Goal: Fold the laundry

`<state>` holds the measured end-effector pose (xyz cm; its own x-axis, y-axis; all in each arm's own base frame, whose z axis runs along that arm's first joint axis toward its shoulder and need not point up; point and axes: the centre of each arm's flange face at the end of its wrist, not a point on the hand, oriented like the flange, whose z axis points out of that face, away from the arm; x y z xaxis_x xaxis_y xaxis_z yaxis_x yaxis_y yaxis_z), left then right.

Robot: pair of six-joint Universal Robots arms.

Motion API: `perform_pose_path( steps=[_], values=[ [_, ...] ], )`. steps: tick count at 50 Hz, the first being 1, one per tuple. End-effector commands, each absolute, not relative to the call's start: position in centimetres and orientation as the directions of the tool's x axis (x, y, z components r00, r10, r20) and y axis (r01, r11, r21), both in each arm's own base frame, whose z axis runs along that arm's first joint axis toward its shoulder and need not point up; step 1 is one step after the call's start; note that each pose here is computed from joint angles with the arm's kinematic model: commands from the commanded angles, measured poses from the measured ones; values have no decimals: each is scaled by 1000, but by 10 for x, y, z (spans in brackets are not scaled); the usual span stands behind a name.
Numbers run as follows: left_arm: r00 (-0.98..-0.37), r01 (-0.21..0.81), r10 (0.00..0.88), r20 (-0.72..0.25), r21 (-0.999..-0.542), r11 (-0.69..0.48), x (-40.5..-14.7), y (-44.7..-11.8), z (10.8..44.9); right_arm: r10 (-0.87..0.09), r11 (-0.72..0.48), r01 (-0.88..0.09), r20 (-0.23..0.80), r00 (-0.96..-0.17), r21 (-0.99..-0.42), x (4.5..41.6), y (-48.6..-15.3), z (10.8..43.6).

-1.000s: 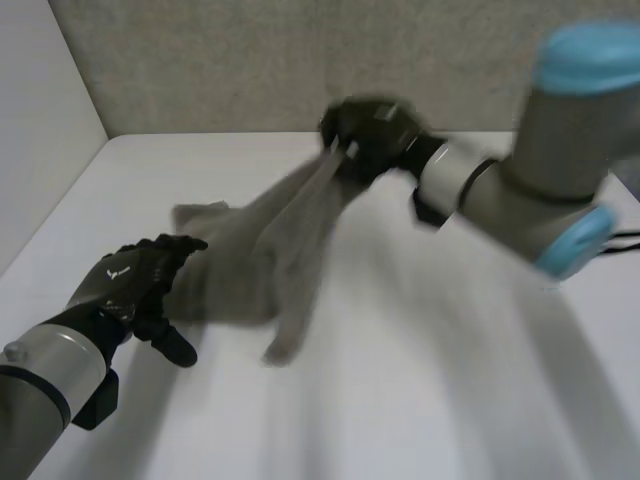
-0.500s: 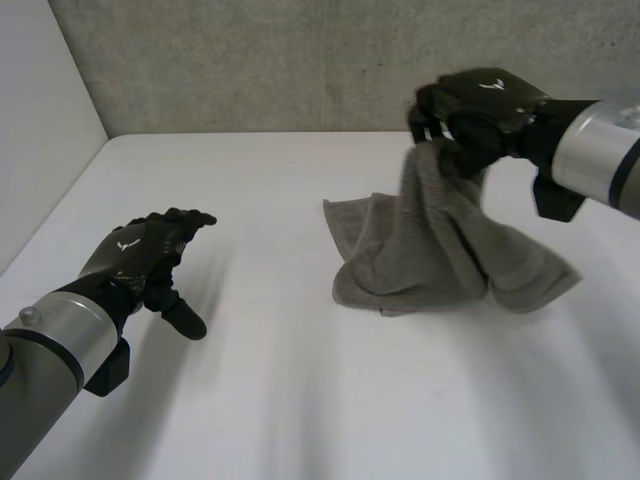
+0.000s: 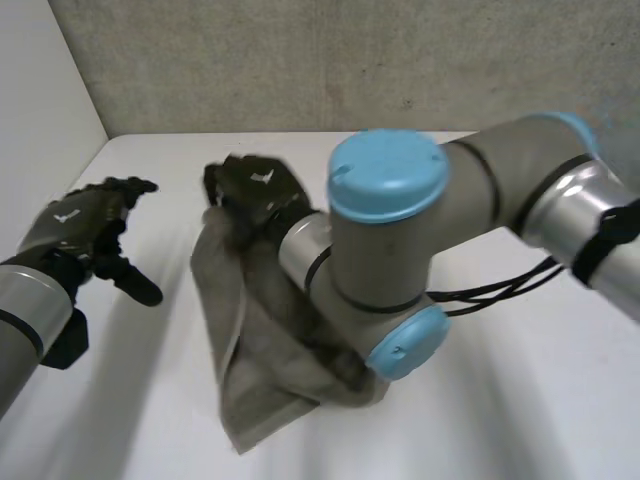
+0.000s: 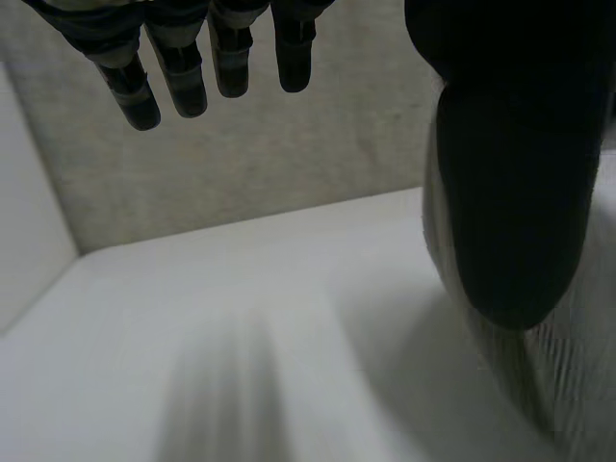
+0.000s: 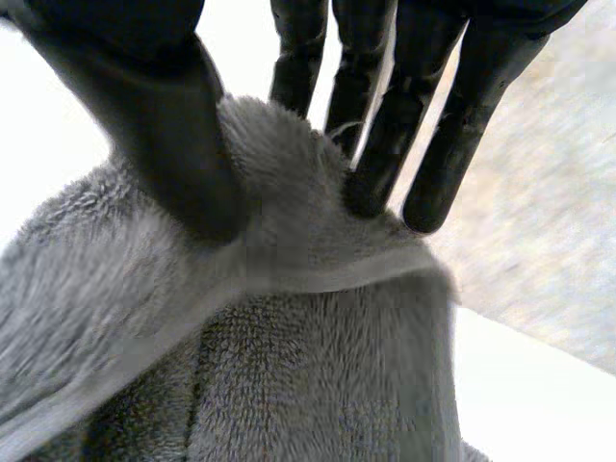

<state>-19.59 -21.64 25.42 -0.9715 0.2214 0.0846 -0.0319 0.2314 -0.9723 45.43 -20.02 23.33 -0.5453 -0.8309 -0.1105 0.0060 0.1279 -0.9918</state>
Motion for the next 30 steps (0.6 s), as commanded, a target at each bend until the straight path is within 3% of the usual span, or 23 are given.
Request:
perform_pose_path(
  steps=[1, 4, 6, 12, 16, 20, 22, 23, 25, 30],
  values=[
    [-983, -38, 170, 76, -976, 214, -190, -220, 258, -860, 200, -32, -160, -484, -979, 459, -193, 236],
    [-982, -37, 171, 75, -975, 218, -190, -219, 257, -844, 192, -6, -162, -512, -981, 446, -205, 259],
    [-982, -35, 175, 75, -975, 220, -191, -218, 257, -794, 167, 27, -151, -589, -986, 415, -237, 284],
    [-982, -22, 177, 70, -966, 259, -191, -216, 246, -741, 118, 47, -119, -661, -992, 377, -272, 305],
    [-984, -11, 167, 66, -949, 315, -188, -212, 230, -717, 66, -39, -20, -697, -997, 356, -291, 302],
    [-985, 4, 160, 61, -925, 381, -187, -211, 211, -749, 63, -149, 52, -661, -987, 355, -285, 289],
    [-986, 8, 157, 61, -914, 406, -187, -210, 204, -780, 92, -271, 100, -618, -958, 351, -273, 268],
    [-986, 13, 155, 60, -903, 430, -186, -209, 197, -780, 92, -272, 100, -618, -958, 351, -273, 268],
    [-987, 11, 149, 64, -891, 454, -186, -208, 191, -805, 104, -364, 137, -578, -925, 348, -261, 250],
    [-986, -41, 116, 117, -858, 513, -188, -209, 176, -830, 133, -428, 136, -541, -894, 347, -247, 226]
  ],
)
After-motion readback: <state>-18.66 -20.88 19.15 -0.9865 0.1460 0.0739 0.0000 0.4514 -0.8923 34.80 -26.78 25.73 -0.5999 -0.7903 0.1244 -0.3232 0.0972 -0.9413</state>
